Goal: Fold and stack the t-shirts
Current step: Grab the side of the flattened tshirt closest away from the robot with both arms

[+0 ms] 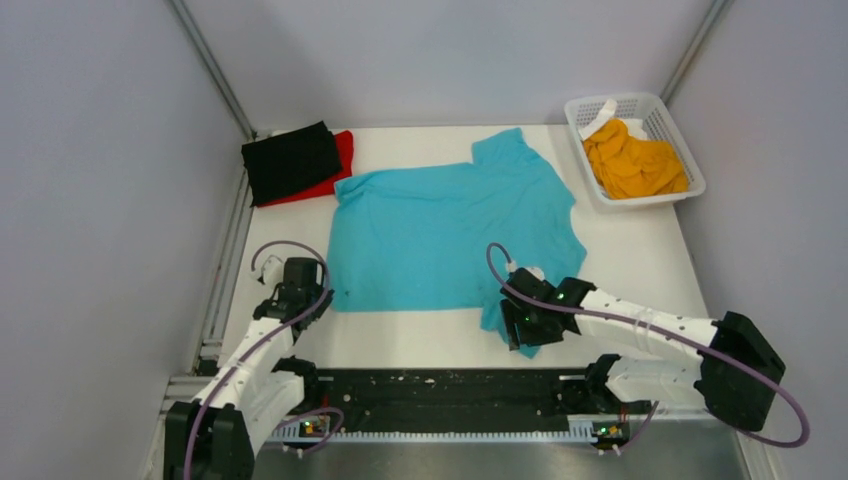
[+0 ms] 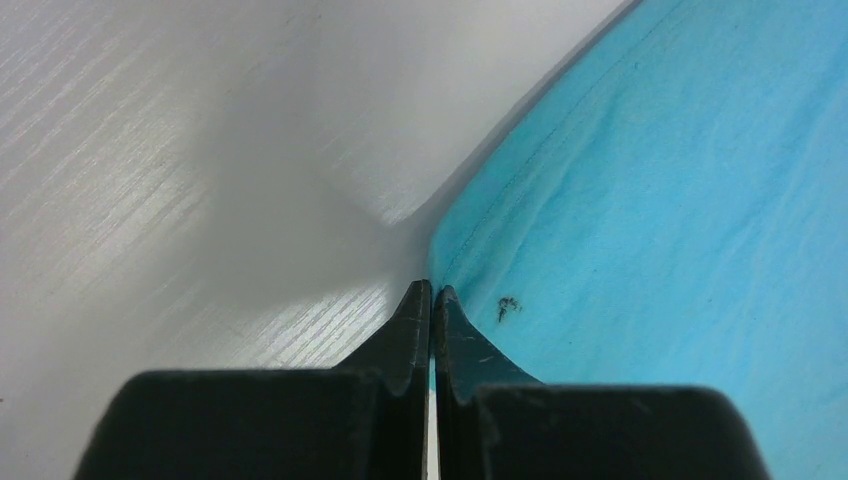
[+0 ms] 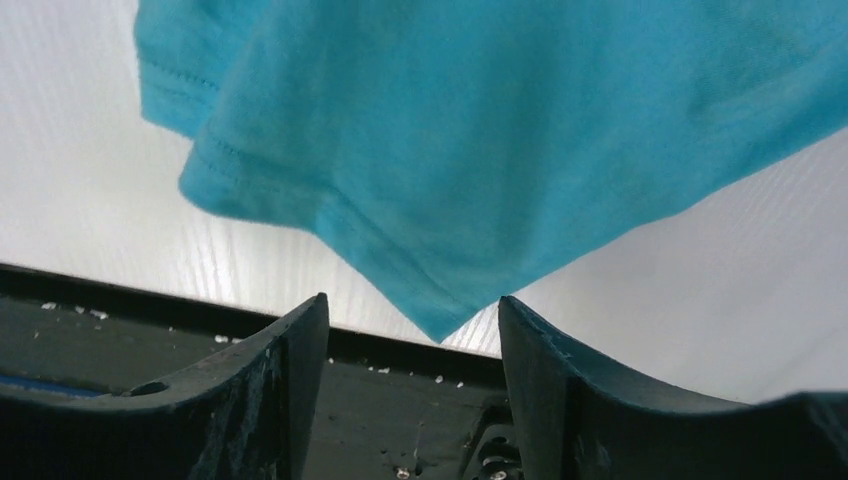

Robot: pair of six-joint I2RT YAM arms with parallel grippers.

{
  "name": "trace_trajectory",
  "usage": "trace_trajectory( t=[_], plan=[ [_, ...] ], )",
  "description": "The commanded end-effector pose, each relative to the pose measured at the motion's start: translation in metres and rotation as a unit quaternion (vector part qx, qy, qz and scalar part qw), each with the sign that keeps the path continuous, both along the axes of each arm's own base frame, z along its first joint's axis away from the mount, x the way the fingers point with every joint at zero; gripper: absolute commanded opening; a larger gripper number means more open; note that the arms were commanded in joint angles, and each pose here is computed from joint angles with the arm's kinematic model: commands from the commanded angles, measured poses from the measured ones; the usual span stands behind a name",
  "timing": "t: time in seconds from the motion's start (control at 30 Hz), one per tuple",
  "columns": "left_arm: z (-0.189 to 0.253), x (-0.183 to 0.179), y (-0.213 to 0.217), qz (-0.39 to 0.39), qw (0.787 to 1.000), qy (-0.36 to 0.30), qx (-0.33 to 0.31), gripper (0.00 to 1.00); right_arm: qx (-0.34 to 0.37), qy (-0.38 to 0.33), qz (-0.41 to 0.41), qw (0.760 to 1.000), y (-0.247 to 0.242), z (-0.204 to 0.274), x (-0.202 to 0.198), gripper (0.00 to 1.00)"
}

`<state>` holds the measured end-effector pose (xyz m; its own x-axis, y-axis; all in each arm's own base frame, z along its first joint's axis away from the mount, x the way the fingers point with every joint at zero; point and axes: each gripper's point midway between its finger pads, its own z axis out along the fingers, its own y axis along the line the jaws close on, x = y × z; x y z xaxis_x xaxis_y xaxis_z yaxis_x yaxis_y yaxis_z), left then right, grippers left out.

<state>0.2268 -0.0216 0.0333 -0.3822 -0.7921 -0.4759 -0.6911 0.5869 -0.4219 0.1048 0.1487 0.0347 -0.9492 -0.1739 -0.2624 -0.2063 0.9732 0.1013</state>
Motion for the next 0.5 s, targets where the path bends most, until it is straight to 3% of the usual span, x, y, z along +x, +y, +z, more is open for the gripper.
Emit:
trace_trajectory(
  t=[0.0,0.27,0.47],
  plan=[
    [0.007,0.007,-0.002,-0.003,1.0,-0.015,-0.002,0.0,-0.023,-0.036,-0.038,0.998,0.001,-0.01,0.02,0.6],
    [0.004,0.005,-0.002,-0.001,1.0,-0.008,-0.004,0.0,-0.052,0.011,-0.065,0.996,-0.008,-0.043,0.003,0.5],
    [-0.002,-0.007,0.002,0.017,1.0,0.011,-0.005,0.0,-0.052,0.05,-0.083,0.994,-0.019,-0.047,-0.02,0.11]
  ],
)
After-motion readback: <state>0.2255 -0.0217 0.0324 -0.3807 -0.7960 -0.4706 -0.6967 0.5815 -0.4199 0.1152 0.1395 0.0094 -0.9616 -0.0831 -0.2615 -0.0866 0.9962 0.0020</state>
